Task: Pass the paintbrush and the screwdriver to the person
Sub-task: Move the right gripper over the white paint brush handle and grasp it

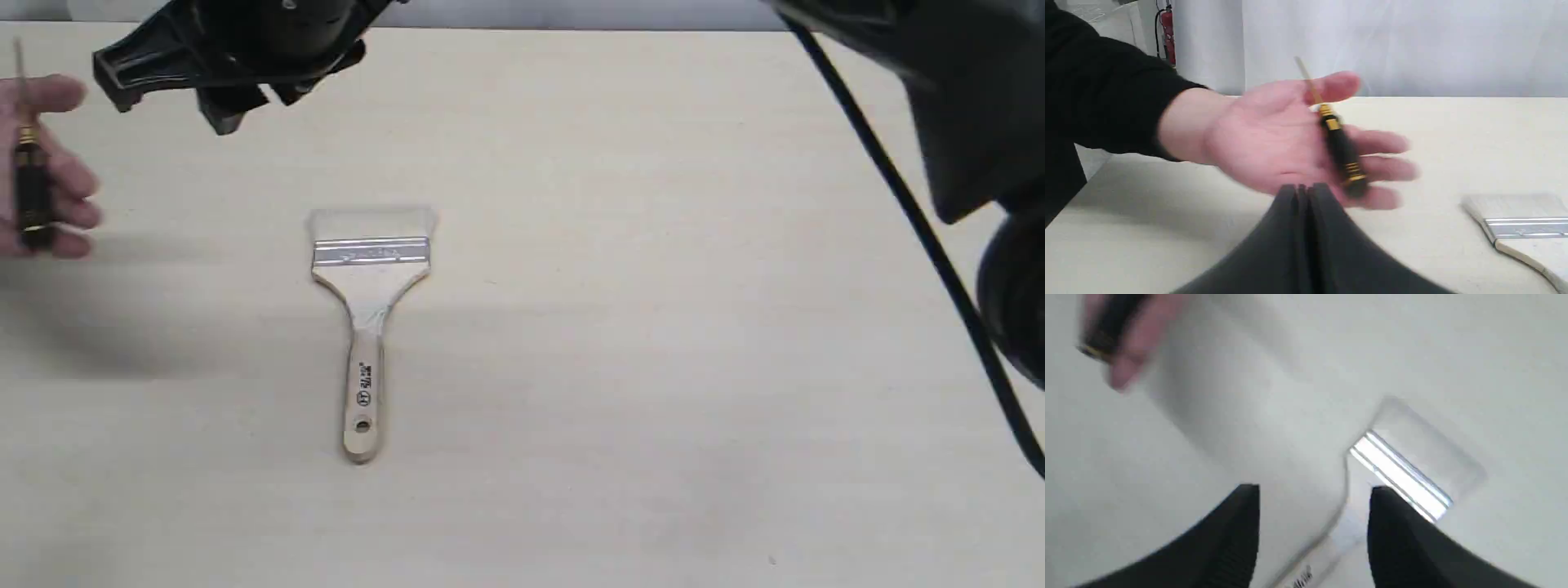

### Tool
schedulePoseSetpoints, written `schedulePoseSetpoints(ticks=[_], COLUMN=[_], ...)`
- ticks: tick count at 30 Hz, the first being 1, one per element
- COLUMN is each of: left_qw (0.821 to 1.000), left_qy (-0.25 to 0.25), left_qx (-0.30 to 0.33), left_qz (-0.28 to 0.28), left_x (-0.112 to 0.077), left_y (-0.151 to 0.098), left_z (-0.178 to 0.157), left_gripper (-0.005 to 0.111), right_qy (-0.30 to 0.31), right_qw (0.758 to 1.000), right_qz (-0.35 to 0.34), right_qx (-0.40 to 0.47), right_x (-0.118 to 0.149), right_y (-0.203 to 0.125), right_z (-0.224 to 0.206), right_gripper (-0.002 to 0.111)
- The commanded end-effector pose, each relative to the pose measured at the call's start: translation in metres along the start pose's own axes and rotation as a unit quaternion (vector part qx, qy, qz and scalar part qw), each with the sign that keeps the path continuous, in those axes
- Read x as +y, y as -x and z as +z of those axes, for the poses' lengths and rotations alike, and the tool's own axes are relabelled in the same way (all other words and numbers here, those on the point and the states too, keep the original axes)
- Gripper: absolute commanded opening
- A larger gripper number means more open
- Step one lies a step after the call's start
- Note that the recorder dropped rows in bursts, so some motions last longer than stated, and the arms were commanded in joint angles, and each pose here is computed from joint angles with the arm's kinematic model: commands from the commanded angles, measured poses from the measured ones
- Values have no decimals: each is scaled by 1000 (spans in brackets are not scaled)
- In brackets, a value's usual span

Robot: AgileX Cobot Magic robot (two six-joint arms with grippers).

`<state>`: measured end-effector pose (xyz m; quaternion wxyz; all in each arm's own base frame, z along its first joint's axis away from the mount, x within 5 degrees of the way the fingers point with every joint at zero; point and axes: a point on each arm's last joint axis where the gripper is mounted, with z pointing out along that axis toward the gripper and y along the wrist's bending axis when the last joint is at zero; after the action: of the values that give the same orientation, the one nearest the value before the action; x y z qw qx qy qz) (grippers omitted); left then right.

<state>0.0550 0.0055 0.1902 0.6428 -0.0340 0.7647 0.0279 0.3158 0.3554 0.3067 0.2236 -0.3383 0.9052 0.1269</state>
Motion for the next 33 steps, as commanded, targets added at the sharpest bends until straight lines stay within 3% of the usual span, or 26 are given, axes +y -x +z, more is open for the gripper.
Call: schedulePoseSetpoints(ticks=[1,6,20,33], left_qw=[1000,1000,1000,1000], left_qy=[-3,-3,-3,-3], left_qx=[-4,-4,-4,-6], left_qz=[-2,-2,-2,-1], left_x=[0,0,0,0], left_y=[0,0,0,0], left_z=[0,0,0,0], left_gripper=[0,0,0,0], right_qy=[-37,-26,-39,-38], right_qw=[999,999,990,986], right_qz=[3,22,46,75], right_qx=[19,23,129,142], right_x=[-7,-5,-10,-12], right_y=[-4,-6,-41,-60], right_z=[-17,-19,44,90], right_gripper=[45,45,45,45])
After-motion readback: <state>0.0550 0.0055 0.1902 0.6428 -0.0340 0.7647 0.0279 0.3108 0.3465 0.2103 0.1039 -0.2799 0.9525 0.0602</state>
